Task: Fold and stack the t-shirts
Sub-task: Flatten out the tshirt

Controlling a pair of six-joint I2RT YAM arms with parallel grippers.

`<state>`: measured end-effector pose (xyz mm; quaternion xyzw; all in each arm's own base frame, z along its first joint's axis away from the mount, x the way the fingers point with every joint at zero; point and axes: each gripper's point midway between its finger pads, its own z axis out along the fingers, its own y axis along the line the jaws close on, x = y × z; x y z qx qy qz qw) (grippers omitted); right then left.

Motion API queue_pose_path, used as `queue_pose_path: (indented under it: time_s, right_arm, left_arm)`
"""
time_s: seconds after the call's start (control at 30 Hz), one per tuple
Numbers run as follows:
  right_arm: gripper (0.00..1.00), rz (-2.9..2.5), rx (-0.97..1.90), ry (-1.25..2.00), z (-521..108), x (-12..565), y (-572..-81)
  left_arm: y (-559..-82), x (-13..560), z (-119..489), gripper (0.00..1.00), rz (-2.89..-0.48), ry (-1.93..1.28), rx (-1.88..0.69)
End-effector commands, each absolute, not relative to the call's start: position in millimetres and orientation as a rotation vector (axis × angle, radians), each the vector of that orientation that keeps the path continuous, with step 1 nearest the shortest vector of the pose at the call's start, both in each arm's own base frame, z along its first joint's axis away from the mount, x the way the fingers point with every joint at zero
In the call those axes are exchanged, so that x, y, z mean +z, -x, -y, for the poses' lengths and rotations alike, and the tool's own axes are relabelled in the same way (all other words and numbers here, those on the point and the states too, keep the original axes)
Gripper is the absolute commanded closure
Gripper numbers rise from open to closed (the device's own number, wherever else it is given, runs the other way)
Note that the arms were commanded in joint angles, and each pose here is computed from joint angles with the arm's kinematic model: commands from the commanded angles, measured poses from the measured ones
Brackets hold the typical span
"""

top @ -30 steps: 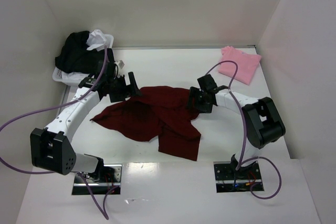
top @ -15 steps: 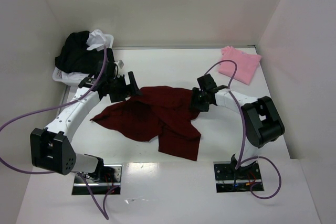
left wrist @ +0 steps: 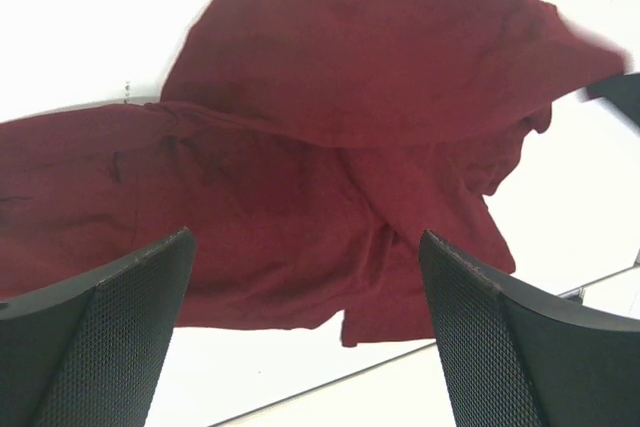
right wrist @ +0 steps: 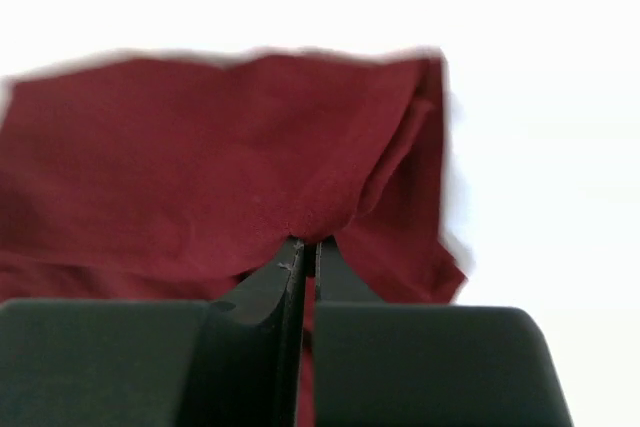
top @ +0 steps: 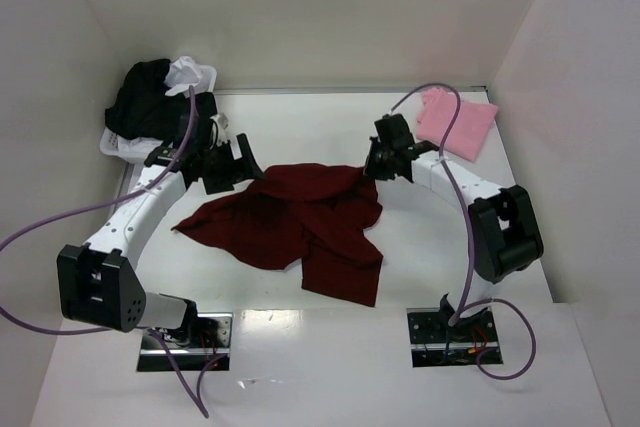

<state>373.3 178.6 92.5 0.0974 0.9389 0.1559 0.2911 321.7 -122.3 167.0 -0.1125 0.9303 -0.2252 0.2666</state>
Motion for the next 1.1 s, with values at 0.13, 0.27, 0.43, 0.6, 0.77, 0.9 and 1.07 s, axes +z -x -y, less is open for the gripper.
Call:
queue_pose_path:
  time_s: [0.13, 0.27, 0.43, 0.6, 0.77, 0.9, 1.07]
  right_arm:
    - [1.00, -2.252, 0.455, -0.287, -171.9, 187.7, -414.9]
    - [1.00, -2.231, 0.453, -0.291, -170.5, 196.4, -416.3]
    - [1.00, -2.162, 0.415, -0.358, -144.0, 217.1, -425.4]
    - [1.00, -2.124, 0.411, -0.360, -136.3, 234.5, -430.5]
    - [1.00, -2.151, 0.419, -0.356, -138.0, 224.4, -426.4]
    - [1.00, -2.158, 0.444, -0.343, -142.1, 222.2, -425.0]
    - [1.00, -2.164, 0.453, -0.338, -142.2, 218.4, -419.7]
  left_arm:
    - [-319.3, 153.5, 107.7, 0.00, -2.538, 0.377, -0.537]
    - [-314.1, 141.6, 96.8, 0.00, -2.546, 0.486, -0.484]
    - [-307.1, 129.9, 82.0, 0.00, -2.511, 0.633, -0.473]
    - [-301.0, 114.5, 64.1, 0.00, -2.487, 0.784, -0.407]
    - [-297.9, 103.3, 49.9, 0.00, -2.447, 0.897, -0.371]
    - [-309.7, 101.6, 45.8, 0.00, -2.390, 0.959, -0.404]
    - [-316.0, 89.9, 27.2, 0.06, -2.341, 1.119, -0.363]
